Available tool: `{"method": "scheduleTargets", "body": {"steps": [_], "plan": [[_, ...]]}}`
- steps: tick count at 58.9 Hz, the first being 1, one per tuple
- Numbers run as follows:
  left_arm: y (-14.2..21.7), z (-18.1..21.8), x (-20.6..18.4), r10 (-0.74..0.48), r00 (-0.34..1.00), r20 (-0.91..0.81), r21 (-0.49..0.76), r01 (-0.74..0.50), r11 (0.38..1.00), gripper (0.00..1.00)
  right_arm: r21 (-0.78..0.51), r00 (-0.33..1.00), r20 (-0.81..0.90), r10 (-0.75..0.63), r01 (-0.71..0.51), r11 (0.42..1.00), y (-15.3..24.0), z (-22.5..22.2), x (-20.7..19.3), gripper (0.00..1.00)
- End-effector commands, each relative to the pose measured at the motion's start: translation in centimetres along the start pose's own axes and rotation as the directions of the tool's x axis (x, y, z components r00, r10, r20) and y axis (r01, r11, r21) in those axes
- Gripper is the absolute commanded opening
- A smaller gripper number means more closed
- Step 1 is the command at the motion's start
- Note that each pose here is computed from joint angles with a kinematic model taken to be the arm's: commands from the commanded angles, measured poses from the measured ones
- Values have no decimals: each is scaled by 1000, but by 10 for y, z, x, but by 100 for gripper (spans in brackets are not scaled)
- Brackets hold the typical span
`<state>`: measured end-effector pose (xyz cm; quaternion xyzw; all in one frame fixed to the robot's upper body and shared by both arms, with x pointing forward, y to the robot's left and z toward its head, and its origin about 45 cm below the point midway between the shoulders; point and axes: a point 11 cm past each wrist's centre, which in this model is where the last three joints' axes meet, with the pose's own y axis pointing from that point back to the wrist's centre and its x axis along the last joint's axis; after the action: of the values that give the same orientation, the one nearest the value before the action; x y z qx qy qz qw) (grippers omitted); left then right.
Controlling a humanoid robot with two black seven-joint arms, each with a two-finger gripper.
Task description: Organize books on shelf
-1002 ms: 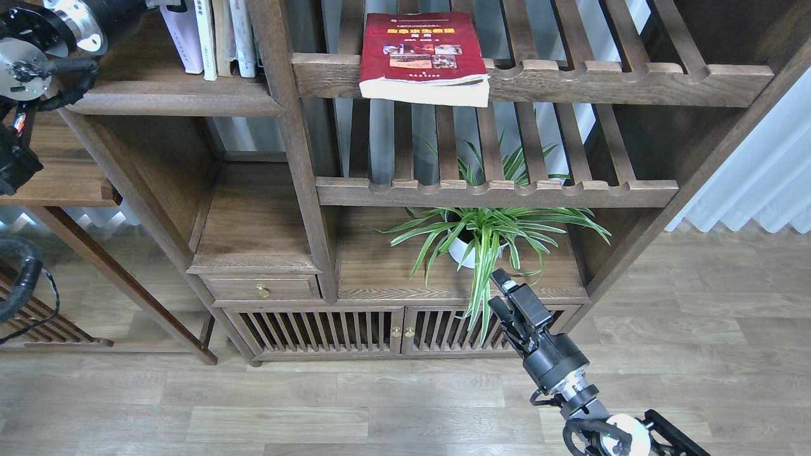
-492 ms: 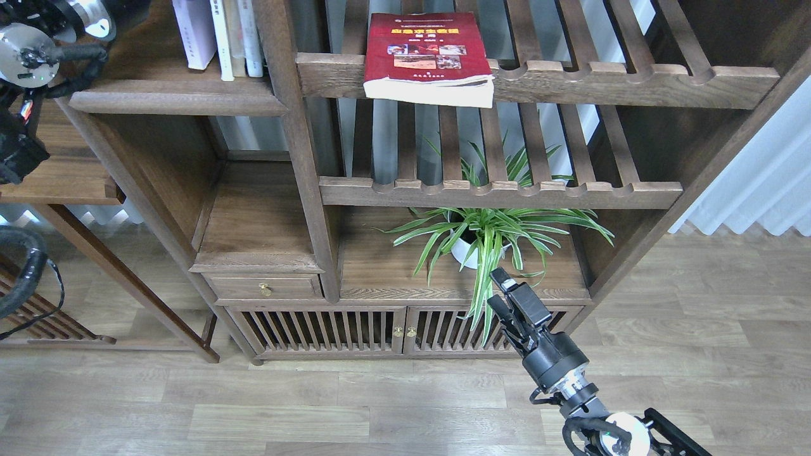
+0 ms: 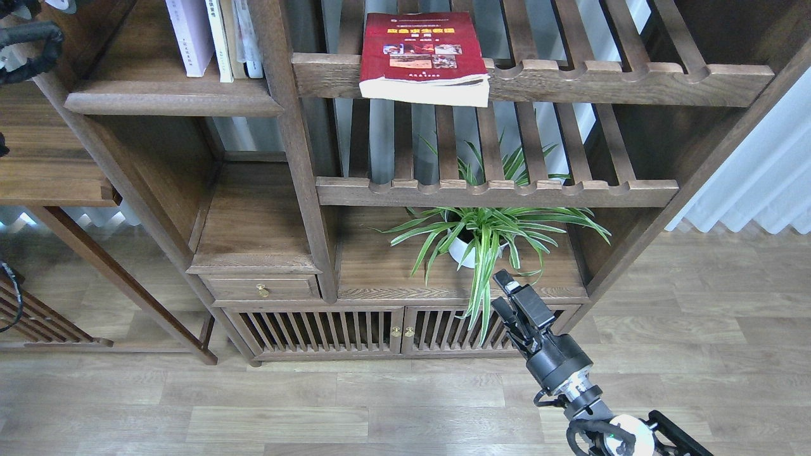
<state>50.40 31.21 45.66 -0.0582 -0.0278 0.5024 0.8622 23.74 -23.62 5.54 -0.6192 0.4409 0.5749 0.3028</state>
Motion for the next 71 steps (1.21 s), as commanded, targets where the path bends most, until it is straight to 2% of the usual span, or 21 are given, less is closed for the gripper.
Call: {"method": "scheduleTargets", "body": {"steps": [1, 21, 28, 39, 40, 63, 71], "plan": [[21, 2, -2, -23, 1000, 7, -30, 23, 999, 85, 3, 1000, 4, 4, -5, 1000, 2, 0, 1, 98], [71, -5, -7, -31, 999, -27, -123, 28, 992, 90, 7, 1000, 24, -11, 10, 1000, -4, 2, -2, 98], [90, -22, -9, -23, 998, -52, -122, 17, 992, 92, 10, 1000, 26, -13, 13, 1000, -5, 2, -3, 98], [127, -70, -20, -12, 984, -177, -113, -9, 994, 95, 10, 1000, 27, -12, 12, 1000, -5, 3, -3, 98], [131, -84, -26, -10, 976, -219, -108, -14, 994, 95, 8, 1000, 28, -13, 12, 1000, -5, 4, -3, 98], [153, -183, -67, 43, 881, -470, -15, -57, 998, 98, 8, 999, 19, -27, 27, 1000, -11, 0, -8, 98], [172, -221, -86, 84, 796, -599, 15, -94, 995, 99, 8, 999, 18, -26, 26, 1000, -12, 0, -7, 98]]}}
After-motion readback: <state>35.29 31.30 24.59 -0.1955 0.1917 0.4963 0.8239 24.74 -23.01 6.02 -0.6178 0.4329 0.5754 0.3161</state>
